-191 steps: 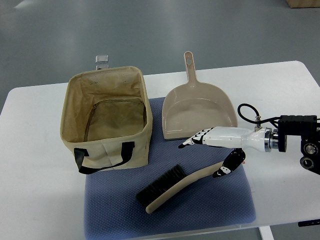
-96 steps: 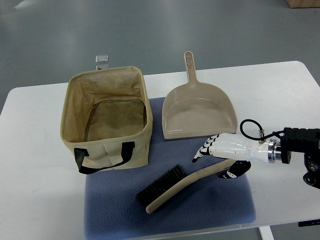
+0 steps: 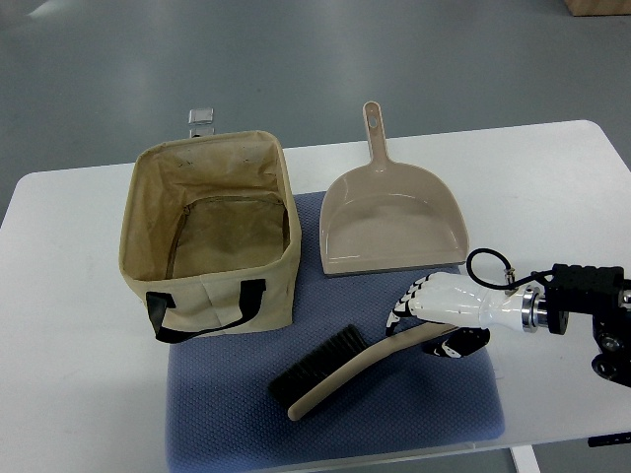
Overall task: Put pink broom in yellow bag with right hand
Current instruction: 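Close the right hand around the brush handle near the bristles, then lift the brush with the right hand up over the fabric bin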
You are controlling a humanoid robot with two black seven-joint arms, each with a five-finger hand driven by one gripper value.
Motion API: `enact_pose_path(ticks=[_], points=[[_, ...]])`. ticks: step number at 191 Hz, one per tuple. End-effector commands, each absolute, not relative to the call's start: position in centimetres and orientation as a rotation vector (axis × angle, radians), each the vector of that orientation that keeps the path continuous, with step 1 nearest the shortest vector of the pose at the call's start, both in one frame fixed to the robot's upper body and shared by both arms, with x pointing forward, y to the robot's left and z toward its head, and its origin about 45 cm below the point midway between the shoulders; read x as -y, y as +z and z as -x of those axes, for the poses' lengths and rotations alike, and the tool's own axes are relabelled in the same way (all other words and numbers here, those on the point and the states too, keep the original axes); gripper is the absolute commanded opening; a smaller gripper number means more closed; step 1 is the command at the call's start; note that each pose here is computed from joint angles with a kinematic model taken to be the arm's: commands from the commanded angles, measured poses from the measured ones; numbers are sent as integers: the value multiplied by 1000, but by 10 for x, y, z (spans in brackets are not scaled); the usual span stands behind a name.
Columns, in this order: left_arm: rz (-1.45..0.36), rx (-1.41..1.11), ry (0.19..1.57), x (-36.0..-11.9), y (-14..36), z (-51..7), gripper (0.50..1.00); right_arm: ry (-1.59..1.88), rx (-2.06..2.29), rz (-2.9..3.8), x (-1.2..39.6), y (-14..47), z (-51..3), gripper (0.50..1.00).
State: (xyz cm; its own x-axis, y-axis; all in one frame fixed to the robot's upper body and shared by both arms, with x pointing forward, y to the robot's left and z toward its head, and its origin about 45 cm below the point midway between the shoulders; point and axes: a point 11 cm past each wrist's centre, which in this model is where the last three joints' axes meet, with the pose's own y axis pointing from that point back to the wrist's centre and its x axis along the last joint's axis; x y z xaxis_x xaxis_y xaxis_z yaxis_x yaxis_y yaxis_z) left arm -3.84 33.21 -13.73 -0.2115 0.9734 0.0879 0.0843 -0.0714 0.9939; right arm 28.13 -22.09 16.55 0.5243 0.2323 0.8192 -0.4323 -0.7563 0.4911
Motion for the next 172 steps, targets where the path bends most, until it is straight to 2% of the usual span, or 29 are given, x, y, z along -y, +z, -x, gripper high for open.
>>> enact_pose_path(ticks=[1, 22, 38, 54, 64, 121, 172], points=[[-1216, -1388, 1393, -332, -137, 38, 1000, 1269, 160, -2072, 220, 163, -281, 701], [-1216, -1388, 1393, -332, -137, 38, 1000, 1273, 166, -2063, 219, 160, -282, 682], [-1216, -1388, 1393, -332, -137, 38, 1000, 1270, 175, -2053, 219, 159, -284, 599], [-1216, -1388, 1393, -332, -137, 38, 1000, 1274, 181, -2049, 218, 159, -285, 552], [-1216, -1388, 1393, -332, -137, 38, 1000, 1281, 192, -2045, 219, 160, -287, 500], [-1216, -1388, 1393, -332, -137, 38, 1000, 1372, 305, -2005, 228, 183, -304, 500], [-1216, -1388, 1393, -332, -137, 38, 1000, 1533, 497, -1895, 244, 259, -354, 500]])
